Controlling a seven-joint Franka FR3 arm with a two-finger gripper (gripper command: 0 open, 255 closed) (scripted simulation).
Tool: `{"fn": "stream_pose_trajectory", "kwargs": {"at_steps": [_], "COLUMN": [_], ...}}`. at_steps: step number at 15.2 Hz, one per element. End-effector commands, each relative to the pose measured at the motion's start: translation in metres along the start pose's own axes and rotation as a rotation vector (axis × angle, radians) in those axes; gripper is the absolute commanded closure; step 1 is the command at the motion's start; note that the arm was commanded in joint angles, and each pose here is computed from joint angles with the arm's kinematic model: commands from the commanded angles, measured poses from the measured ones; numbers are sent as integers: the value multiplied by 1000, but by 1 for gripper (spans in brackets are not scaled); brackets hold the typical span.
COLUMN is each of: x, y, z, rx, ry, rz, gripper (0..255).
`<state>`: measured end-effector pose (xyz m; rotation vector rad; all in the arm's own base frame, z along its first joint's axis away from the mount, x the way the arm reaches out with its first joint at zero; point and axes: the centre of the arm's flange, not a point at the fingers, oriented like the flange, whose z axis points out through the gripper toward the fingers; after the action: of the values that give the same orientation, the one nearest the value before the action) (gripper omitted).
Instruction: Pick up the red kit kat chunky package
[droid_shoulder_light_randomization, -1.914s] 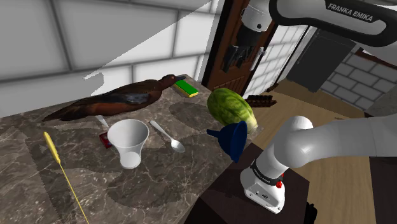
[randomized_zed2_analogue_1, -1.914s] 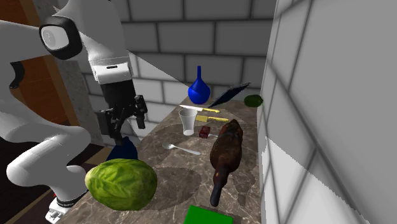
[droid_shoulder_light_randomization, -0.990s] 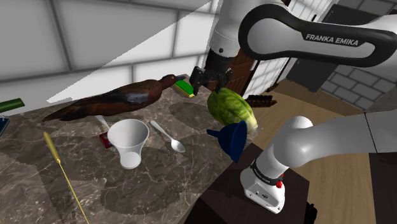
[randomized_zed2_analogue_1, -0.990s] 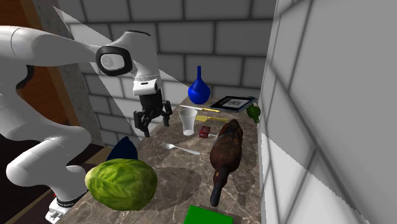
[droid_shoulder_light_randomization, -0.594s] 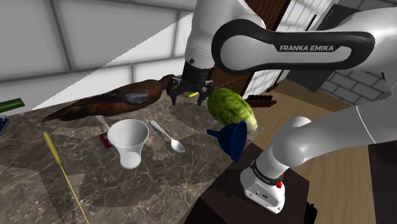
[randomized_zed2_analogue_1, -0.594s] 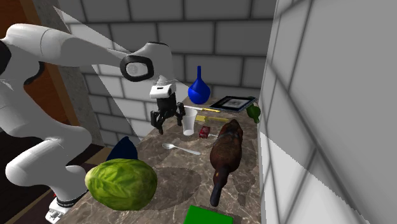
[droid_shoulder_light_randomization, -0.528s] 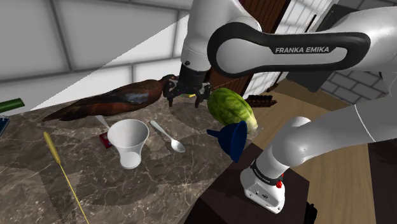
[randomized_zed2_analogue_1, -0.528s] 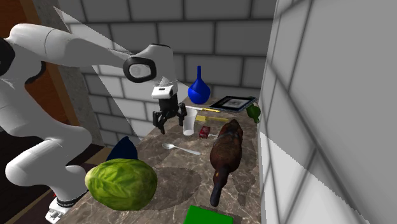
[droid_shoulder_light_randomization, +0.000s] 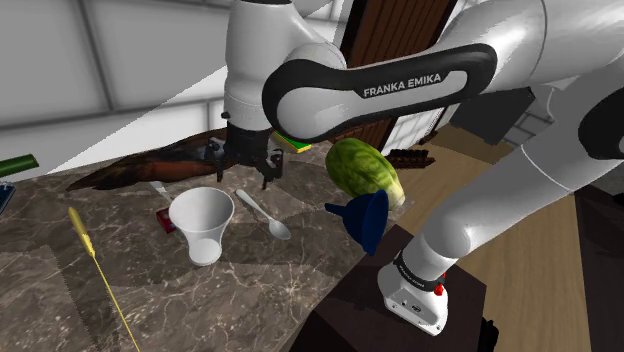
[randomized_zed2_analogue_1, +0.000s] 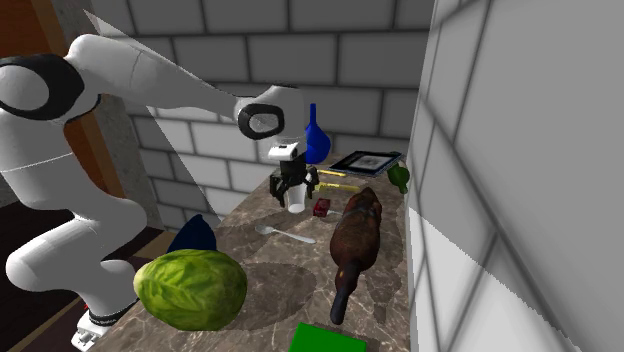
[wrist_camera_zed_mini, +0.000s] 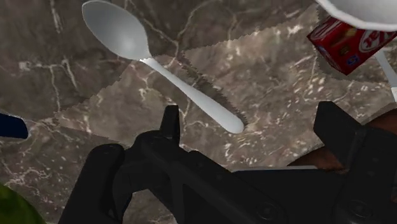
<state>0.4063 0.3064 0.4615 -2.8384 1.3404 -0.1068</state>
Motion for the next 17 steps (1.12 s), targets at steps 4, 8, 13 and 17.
{"fn": "stream_pose_trajectory", "kwargs": {"at_steps": [4, 8, 13, 17], "x": [-12, -14, -16, -16], "y": [-56, -95, -94, -94], "z": [26, 43, 70, 83], "rx": [2, 2, 2, 2], "ry": [-13, -21, -21, -21], "rz": [154, 250, 250, 250], "gripper": [0, 0, 0, 0]}}
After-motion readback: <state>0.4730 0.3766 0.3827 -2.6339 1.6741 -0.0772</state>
